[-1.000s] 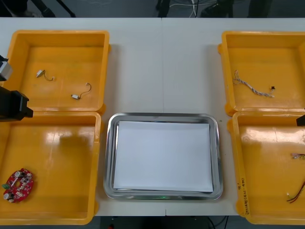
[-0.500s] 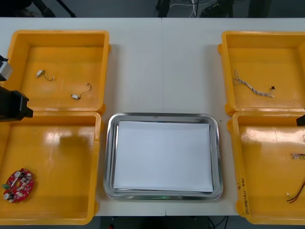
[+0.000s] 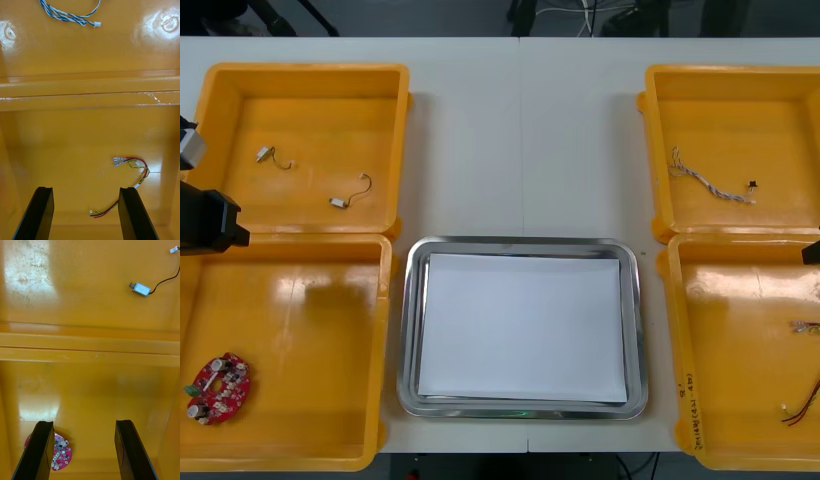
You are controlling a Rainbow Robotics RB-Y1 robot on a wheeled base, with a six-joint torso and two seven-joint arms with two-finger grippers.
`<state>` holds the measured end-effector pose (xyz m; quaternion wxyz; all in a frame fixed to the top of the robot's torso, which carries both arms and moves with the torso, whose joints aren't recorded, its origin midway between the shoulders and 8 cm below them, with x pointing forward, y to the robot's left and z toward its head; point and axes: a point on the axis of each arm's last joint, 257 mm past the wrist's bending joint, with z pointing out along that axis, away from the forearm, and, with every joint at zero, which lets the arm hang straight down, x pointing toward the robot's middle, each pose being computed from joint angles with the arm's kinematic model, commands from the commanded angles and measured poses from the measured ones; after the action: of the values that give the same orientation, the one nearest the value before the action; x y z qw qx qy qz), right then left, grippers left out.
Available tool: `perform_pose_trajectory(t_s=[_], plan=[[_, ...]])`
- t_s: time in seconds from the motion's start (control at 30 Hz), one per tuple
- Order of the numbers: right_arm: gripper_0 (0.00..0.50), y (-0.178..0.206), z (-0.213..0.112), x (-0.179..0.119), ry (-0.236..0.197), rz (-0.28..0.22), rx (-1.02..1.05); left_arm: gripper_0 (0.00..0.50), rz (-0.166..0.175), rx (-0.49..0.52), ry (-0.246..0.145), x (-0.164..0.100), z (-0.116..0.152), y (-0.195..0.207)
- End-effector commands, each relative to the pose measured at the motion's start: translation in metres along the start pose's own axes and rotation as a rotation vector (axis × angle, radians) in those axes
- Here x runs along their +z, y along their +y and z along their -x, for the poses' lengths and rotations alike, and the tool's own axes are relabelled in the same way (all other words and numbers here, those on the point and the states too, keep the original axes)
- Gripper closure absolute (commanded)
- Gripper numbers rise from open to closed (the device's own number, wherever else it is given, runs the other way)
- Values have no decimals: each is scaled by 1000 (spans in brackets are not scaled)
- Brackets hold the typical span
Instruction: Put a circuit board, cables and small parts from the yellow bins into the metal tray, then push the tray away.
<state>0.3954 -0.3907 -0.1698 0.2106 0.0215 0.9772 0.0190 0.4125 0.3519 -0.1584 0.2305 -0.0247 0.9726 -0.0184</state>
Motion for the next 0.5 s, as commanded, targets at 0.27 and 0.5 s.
perform_pose_trajectory(t_s=[0.27,0.5], plan=[[0,-14,6,-15,-31,-51,5,30,51,135,-18,-12,4,14],[0,-14,6,-15,-31,-51,5,30,51,135,-18,-12,4,14]])
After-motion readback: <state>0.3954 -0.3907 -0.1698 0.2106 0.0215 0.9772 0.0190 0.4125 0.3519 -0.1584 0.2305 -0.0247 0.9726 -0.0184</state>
